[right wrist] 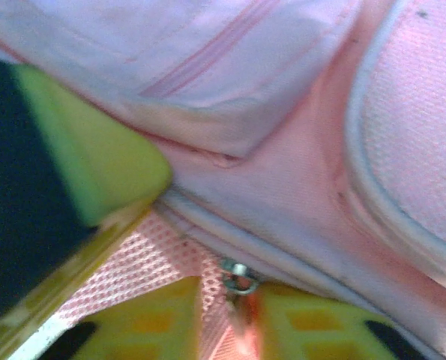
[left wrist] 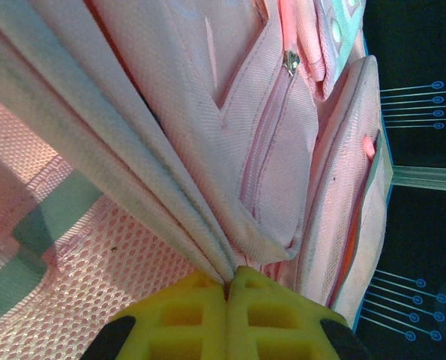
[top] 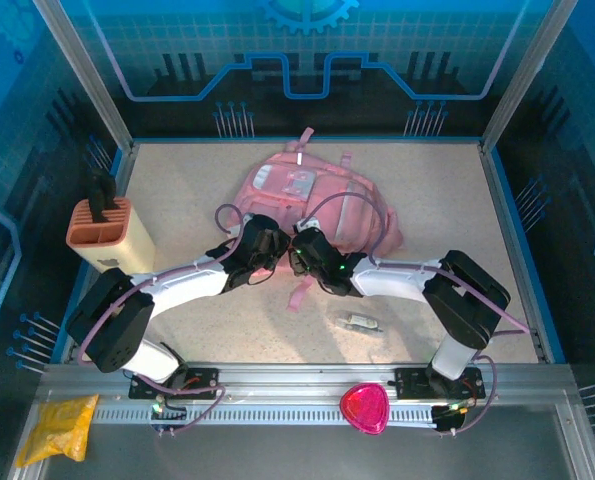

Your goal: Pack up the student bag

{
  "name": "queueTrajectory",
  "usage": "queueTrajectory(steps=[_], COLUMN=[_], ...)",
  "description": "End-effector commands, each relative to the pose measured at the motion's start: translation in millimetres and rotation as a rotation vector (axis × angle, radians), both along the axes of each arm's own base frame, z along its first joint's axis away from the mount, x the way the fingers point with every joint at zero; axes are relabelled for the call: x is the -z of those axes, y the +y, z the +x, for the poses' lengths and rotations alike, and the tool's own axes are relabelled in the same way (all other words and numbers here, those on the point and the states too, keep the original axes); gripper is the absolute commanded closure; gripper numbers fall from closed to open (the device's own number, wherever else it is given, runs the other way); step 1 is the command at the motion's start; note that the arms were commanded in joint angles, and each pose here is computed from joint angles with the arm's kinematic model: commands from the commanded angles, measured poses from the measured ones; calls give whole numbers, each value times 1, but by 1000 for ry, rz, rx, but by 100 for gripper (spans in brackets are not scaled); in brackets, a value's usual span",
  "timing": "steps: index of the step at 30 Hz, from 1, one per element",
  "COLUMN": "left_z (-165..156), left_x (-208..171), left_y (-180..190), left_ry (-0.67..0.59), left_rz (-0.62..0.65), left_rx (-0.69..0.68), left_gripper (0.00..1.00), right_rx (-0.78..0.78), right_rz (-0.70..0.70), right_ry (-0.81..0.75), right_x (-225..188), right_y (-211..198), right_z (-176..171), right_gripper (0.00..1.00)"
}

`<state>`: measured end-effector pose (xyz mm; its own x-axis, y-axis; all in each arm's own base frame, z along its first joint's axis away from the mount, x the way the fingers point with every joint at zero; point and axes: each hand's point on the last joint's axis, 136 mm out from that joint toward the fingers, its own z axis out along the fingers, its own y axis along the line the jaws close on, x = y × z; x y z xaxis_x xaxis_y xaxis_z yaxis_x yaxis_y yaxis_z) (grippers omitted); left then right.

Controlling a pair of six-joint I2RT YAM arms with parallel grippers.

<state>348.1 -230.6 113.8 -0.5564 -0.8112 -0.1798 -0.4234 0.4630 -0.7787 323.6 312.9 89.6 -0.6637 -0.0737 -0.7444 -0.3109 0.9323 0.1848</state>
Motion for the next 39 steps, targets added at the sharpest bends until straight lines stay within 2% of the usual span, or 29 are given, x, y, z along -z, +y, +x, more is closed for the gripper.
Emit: queueTrajectory(steps=[1,4,8,19,22,32,39], left_z=[1,1,4,12,12,14,17], left_x=[-34,-31,-30,-28,-25,-14,-11], left_y=[-31,-26,-21,4,12,39,39], left_ry=[-62,-60,-61,-53,-50,-16,-13], left_rz=[-96,-80,-72,-41,-29,24,24], left_rx=[84,70,49,-5,-22,-55,-40], left_gripper=[100,100,100,100,100,100,100], right_rx=[62,47,20,-8,11,46,-14], right_rz=[-20,-9,6,-10,-43,-78,-121], right_ry=[-55,-55,-32,100,142,188,254], right_x=[-10,-18,-25,-10,4,1,23], right_y=[-9,-8,-8,-35,-56,-114,-108], right_z=[20,16,7,-21,-29,-38,-37], right_gripper=[89,96,100,100,100,100,100])
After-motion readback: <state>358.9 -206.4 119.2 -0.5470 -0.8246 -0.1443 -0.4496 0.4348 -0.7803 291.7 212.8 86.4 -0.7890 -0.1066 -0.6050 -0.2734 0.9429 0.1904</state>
